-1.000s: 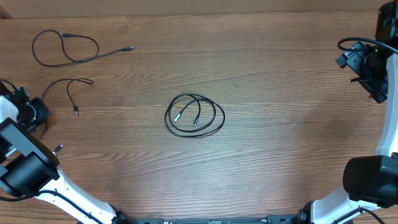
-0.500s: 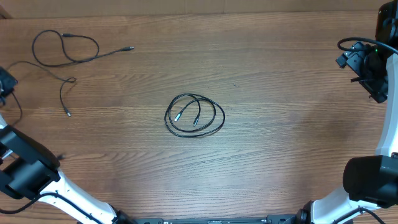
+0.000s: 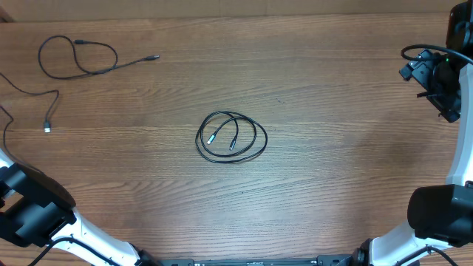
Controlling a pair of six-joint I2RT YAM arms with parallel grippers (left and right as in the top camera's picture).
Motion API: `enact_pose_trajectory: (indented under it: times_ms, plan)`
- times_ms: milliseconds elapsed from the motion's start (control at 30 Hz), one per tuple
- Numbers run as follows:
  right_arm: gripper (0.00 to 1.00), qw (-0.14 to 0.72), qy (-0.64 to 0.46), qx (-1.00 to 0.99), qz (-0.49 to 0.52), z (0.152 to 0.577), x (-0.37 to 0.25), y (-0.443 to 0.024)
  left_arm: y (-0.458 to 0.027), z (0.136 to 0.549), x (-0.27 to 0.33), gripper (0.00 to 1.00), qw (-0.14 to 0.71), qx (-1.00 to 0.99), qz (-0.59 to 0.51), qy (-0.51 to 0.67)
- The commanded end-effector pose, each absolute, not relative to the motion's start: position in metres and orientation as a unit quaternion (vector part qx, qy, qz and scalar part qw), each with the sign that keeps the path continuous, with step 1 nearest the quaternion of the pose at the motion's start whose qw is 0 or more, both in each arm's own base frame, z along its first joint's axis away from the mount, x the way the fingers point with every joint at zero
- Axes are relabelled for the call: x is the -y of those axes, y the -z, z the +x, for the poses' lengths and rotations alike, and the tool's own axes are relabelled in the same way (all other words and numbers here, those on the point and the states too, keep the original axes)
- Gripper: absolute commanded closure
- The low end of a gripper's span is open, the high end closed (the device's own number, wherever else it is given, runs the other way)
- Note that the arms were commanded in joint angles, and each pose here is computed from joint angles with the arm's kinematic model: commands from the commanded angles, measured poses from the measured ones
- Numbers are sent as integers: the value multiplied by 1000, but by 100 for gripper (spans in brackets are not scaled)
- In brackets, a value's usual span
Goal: Untangle cables
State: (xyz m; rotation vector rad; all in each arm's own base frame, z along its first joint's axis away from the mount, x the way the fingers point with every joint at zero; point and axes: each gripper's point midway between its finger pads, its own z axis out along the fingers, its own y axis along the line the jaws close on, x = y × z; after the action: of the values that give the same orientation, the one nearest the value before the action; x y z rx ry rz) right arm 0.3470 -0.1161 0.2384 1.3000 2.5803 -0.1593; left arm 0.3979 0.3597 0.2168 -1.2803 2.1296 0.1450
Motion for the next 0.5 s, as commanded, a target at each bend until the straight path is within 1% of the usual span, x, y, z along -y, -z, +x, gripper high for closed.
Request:
enact_pose_trajectory:
  times_ms: [0, 133, 233, 300, 333, 467]
  plan:
    - [0, 123, 55, -886, 445, 346, 116, -238, -210, 384, -367, 96, 306, -799, -511, -76]
    - [0, 123, 55, -886, 445, 347, 116, -238, -197, 381, -366, 96, 293, -803, -514, -74]
    - [0, 123, 55, -886, 444, 347, 116, -238, -190, 377, -367, 92, 284, -803, -518, -83]
    - [0, 123, 55, -886, 445, 347, 116, -238, -184, 367, -372, 84, 269, -800, -526, -108]
    - [0, 123, 55, -886, 445, 347, 116, -238, -183, 364, -374, 83, 265, -798, -528, -118]
    - [0, 123, 55, -886, 445, 347, 116, -238, -182, 361, -374, 81, 257, -805, -520, -126]
